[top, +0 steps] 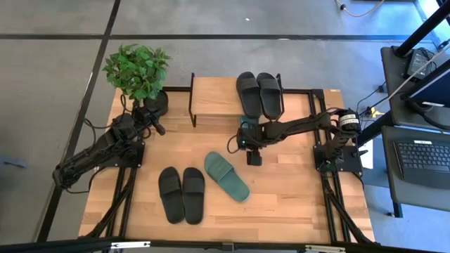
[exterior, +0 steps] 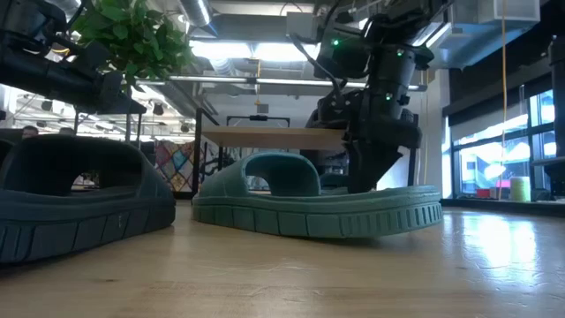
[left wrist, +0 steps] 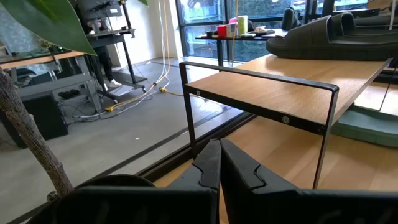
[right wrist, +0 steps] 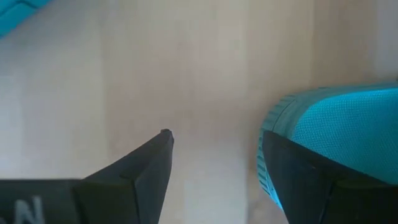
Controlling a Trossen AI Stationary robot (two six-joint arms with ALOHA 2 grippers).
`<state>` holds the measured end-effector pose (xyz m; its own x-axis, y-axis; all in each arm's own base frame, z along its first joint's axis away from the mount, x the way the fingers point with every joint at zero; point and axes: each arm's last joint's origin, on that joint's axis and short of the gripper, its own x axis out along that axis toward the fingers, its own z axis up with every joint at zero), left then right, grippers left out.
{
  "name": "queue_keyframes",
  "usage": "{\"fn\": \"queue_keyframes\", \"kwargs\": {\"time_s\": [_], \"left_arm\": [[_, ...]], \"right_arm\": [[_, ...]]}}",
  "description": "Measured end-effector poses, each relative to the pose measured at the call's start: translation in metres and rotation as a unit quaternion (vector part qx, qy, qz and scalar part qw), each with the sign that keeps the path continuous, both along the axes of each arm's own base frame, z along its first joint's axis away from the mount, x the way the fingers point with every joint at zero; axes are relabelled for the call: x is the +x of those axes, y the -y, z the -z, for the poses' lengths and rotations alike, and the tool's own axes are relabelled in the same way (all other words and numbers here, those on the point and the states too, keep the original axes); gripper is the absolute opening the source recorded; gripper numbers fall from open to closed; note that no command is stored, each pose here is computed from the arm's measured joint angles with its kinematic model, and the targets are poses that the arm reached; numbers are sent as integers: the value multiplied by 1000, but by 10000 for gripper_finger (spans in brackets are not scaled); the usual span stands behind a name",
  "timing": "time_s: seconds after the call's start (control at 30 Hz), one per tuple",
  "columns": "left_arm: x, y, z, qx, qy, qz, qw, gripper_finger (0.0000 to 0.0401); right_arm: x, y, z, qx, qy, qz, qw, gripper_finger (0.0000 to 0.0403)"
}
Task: Pick and place slides into the shelf
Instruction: Put the green slide under the shelf
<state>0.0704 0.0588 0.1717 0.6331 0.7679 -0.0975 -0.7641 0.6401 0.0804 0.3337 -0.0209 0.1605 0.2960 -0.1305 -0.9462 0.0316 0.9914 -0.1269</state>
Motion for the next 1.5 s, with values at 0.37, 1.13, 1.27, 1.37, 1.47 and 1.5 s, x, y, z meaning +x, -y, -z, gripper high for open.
{"fn": "queue_keyframes", "kwargs": {"time_s": [0.37, 1.13, 1.27, 1.37, 1.47, 1.5], "left_arm": [[0, 0, 0, 0, 0, 0, 1000, 0], [0, 0, 0, 0, 0, 0, 1000, 0], [0, 0, 0, 0, 0, 0, 1000, 0], [0, 0, 0, 0, 0, 0, 1000, 0], [0, 0, 0, 0, 0, 0, 1000, 0], [0, 0, 0, 0, 0, 0, 1000, 0]], "right_arm": [[0, 28, -1, -5, 14, 15, 1000, 247], [30, -78, -62, -20, 83, -166, 982, 247], [32, -105, -70, -22, 121, -212, 970, 247], [33, -117, -72, -20, 143, -229, 962, 247], [34, -125, -74, -18, 162, -237, 958, 247], [34, -126, -75, -17, 168, -238, 956, 247]]}}
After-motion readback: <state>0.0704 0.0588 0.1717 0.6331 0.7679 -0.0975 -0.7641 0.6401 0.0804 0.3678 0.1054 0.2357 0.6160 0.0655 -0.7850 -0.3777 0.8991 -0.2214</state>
